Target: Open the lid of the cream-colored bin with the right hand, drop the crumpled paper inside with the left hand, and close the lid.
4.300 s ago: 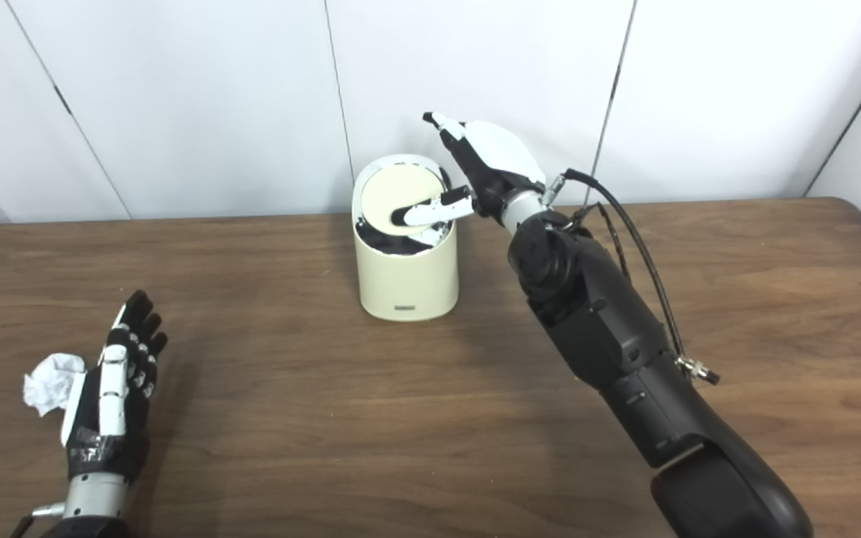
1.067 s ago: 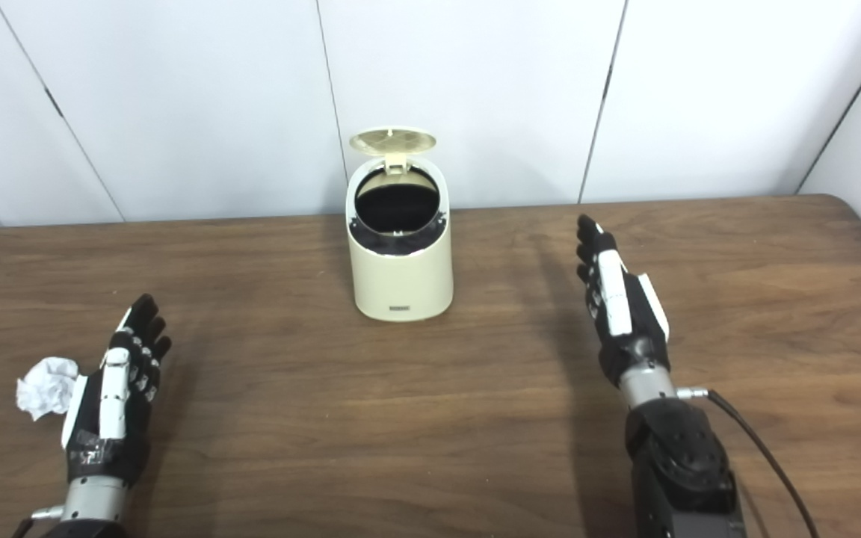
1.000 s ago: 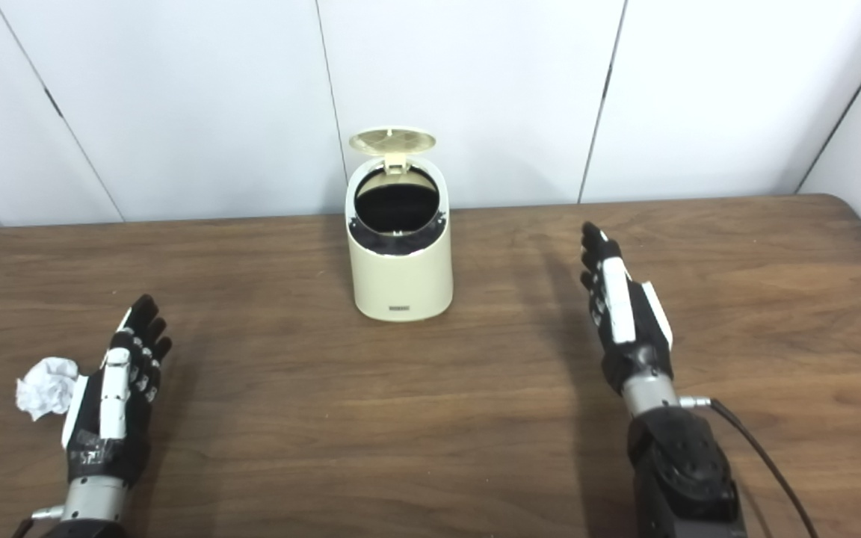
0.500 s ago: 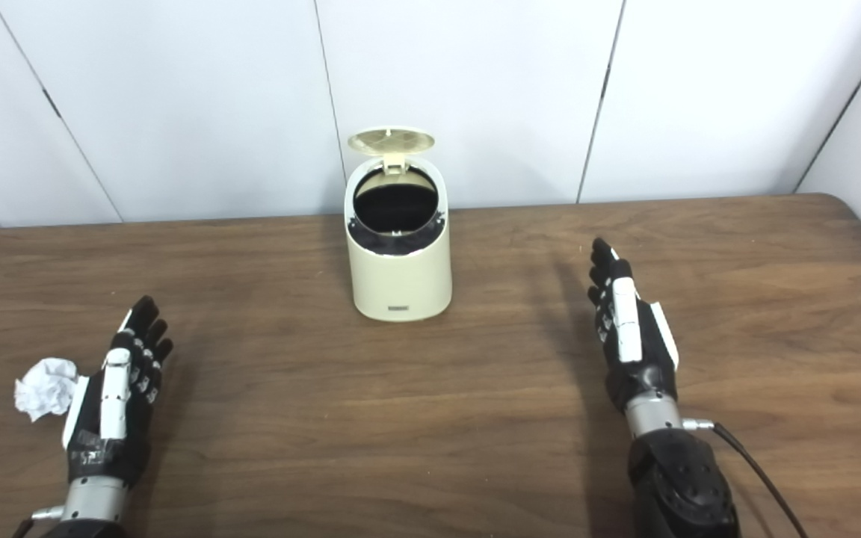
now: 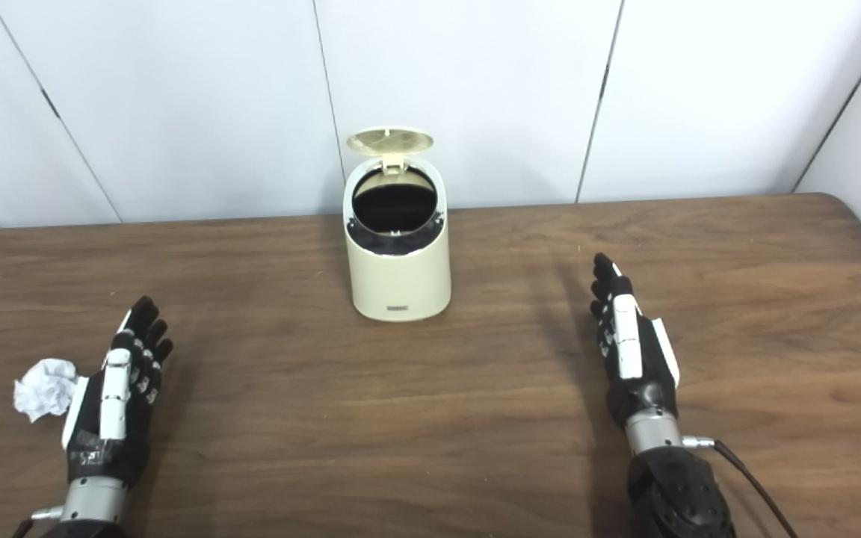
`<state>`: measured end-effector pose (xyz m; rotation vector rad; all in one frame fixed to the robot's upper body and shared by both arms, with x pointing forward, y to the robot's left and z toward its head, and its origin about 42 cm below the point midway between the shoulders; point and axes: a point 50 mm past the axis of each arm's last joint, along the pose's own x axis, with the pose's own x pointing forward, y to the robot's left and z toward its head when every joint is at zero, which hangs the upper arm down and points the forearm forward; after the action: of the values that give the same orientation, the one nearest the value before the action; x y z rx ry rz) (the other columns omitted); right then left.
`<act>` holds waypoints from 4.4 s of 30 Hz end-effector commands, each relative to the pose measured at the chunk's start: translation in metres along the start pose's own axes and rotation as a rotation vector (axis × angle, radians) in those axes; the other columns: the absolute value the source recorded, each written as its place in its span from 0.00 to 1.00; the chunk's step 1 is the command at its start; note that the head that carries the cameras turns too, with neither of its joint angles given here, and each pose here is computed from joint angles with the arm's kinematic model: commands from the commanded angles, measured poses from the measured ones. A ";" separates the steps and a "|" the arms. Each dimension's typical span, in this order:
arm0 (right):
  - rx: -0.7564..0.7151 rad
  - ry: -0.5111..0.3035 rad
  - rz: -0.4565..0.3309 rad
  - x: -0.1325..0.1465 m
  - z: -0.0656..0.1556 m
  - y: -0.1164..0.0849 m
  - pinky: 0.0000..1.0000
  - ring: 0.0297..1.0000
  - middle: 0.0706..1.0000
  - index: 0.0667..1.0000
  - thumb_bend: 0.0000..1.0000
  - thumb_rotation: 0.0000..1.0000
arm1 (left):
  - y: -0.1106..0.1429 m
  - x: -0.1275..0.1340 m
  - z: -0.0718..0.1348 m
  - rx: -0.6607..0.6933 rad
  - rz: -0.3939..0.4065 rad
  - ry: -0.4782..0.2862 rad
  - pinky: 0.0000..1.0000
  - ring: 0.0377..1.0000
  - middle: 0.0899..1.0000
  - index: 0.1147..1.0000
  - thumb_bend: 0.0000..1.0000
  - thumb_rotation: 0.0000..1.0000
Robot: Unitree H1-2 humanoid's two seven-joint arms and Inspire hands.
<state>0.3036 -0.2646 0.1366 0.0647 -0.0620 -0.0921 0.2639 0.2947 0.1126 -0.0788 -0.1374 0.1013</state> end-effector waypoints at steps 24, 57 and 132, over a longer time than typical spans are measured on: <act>0.006 -0.059 0.012 0.018 0.002 -0.027 1.00 1.00 0.99 0.95 0.51 1.00 | -0.009 -0.010 0.021 0.040 0.017 -0.037 1.00 0.98 0.98 0.95 0.46 0.84; -0.018 -0.052 0.038 0.021 -0.001 -0.032 1.00 1.00 0.99 0.96 0.46 1.00 | 0.014 0.007 0.068 0.313 0.090 -0.158 0.94 0.96 0.93 0.92 0.64 0.33; 0.076 -0.017 0.008 0.028 -0.014 -0.016 1.00 1.00 0.99 0.96 0.46 1.00 | 0.106 0.032 0.111 1.264 0.110 0.185 0.77 0.87 0.87 0.84 0.91 0.16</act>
<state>0.3277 -0.2864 0.1239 0.1248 -0.0889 -0.1000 0.2663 0.4068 0.1984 1.1028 0.1814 0.2387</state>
